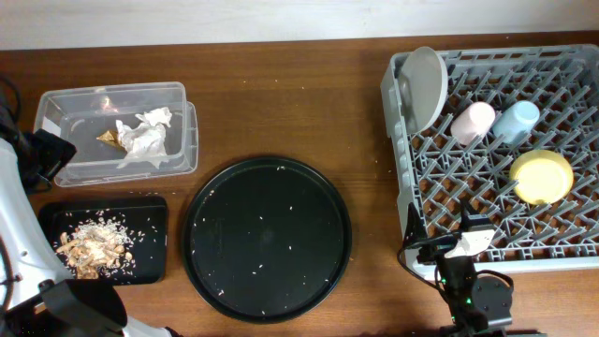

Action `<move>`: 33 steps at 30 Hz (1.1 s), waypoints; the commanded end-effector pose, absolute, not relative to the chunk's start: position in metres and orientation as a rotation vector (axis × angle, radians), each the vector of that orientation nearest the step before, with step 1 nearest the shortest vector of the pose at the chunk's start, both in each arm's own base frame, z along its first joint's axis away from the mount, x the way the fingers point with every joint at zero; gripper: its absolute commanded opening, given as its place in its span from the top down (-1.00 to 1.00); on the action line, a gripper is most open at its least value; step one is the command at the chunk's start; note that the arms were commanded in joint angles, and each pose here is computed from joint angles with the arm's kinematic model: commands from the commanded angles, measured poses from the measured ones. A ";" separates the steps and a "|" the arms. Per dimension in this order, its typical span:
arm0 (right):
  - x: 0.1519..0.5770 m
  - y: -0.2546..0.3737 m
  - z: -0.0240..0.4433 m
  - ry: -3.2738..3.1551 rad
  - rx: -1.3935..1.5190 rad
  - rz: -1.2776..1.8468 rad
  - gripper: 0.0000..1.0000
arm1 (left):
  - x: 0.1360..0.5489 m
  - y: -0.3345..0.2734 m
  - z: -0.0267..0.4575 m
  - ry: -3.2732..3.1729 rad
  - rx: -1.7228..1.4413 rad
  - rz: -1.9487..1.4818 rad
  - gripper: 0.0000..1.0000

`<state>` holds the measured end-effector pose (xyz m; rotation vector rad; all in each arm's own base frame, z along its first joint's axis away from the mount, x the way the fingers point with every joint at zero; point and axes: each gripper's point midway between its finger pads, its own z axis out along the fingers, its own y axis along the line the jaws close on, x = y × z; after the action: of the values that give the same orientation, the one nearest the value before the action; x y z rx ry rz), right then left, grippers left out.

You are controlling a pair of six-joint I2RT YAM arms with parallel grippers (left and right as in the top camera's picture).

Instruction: Sort waste into correct bins and load items into the dishwasher rack

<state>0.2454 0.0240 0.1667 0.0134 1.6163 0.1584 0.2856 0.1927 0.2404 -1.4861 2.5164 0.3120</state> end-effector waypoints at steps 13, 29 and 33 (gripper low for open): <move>0.246 0.005 0.155 1.649 -0.068 -0.039 -0.97 | 0.286 0.196 0.245 2.510 -1.473 0.319 -0.99; 0.246 0.002 0.155 1.649 -0.058 -0.044 -0.97 | 0.286 0.196 0.245 2.510 -1.473 0.319 -0.99; 0.246 0.002 0.155 1.649 -0.058 -0.044 -0.97 | 0.286 0.196 0.245 2.510 -1.473 0.319 -0.99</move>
<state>0.2461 0.0027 0.1582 -0.0542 1.6477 -0.0386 0.2856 0.1928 0.2404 -1.4862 2.5163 0.3125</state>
